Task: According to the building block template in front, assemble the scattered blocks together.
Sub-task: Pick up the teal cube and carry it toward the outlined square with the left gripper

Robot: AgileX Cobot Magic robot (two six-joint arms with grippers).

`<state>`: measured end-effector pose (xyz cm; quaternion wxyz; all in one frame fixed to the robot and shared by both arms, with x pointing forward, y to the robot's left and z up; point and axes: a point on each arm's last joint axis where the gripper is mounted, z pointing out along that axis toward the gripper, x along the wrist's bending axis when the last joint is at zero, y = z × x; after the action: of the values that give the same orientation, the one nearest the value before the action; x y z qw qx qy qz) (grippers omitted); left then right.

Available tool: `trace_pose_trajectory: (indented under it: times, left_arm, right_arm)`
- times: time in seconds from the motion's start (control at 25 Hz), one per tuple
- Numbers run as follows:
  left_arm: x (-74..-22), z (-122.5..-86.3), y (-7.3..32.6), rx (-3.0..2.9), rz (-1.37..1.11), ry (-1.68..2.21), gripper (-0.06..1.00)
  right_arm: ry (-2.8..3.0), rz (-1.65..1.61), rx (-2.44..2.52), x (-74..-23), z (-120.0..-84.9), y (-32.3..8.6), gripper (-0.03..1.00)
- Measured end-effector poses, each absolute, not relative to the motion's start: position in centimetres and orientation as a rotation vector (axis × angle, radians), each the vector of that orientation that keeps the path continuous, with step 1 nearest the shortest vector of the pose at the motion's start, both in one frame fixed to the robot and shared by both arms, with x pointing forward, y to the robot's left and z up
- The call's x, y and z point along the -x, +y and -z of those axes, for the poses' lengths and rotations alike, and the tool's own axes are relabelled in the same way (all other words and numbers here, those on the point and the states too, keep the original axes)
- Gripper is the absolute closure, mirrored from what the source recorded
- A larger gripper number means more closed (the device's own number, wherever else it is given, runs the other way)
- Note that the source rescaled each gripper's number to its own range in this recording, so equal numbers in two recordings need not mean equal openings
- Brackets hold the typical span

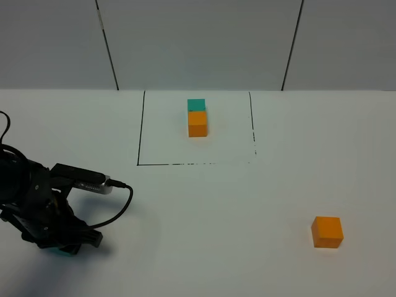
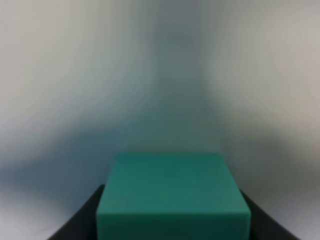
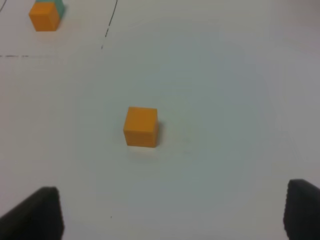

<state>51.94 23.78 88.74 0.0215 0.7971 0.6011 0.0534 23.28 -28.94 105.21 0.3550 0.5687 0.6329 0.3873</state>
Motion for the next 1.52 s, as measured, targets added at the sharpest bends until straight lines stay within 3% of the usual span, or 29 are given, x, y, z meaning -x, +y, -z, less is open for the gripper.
trace_pose_trajectory:
  times: [0.44, 0.8, 1.04, 1.52]
  left_arm:
    - [-54.7, -95.0, 23.2, -2.836, -0.383, 1.062, 0.94]
    - [-58.5, -100.4, 21.9, -2.92, -0.367, 0.77, 0.94]
    - [-59.6, -100.0, 20.1, -2.973, -0.306, 0.566, 0.94]
    - [-61.0, -96.6, 12.2, -3.029, -0.248, 0.146, 0.94]
  right_arm:
    - [1.636, -1.001, -1.469, -23.3, -105.2, -28.9, 0.21]
    - [1.636, -1.001, -1.469, -23.3, -105.2, -28.9, 0.21]
    - [1.636, -1.001, -1.469, -23.3, -105.2, -28.9, 0.21]
    - [1.636, -1.001, -1.469, -23.3, -105.2, -28.9, 0.21]
